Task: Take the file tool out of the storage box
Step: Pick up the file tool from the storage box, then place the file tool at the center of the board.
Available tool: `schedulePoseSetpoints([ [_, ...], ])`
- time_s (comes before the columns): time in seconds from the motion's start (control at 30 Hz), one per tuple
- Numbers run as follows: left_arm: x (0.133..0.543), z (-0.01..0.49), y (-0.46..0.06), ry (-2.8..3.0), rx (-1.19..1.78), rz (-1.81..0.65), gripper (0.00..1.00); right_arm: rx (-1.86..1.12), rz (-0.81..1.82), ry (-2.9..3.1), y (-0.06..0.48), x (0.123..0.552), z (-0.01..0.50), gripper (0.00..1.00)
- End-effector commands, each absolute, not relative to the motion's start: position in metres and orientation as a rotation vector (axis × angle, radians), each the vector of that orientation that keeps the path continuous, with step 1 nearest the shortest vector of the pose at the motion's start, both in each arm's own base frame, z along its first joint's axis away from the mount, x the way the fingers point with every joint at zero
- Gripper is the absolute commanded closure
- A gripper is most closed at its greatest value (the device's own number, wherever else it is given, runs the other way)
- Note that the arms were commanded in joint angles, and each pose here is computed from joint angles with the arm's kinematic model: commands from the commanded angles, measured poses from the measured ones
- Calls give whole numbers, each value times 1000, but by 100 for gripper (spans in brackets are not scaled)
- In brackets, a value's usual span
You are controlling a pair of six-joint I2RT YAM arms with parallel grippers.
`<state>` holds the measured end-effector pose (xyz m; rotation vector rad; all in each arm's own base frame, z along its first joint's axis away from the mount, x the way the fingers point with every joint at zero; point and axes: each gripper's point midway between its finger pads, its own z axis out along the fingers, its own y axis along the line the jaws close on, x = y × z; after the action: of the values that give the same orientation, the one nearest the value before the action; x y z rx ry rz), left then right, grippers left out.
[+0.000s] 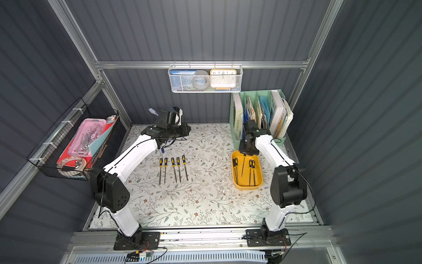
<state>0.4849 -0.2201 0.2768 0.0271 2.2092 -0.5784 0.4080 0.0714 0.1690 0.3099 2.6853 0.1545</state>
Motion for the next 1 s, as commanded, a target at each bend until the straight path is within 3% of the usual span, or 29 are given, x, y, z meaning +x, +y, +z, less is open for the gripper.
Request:
schedulePoseSetpoints([
  [0.0,492,305,-216,2124,46,-594,80,245,229,2651,99,396,202,100],
  [0.13,488,305,-202,2119,14,-595,81,156,321,2592,143,395,227,100],
  [0.3,481,295,-171,2136,-68,-567,81,106,437,2569,202,395,223,100],
  [0.7,460,293,-132,2112,-182,-544,81,-57,495,2675,322,405,161,100],
  [0.97,454,297,-130,2102,-212,-560,81,-73,479,2772,354,411,103,100],
])
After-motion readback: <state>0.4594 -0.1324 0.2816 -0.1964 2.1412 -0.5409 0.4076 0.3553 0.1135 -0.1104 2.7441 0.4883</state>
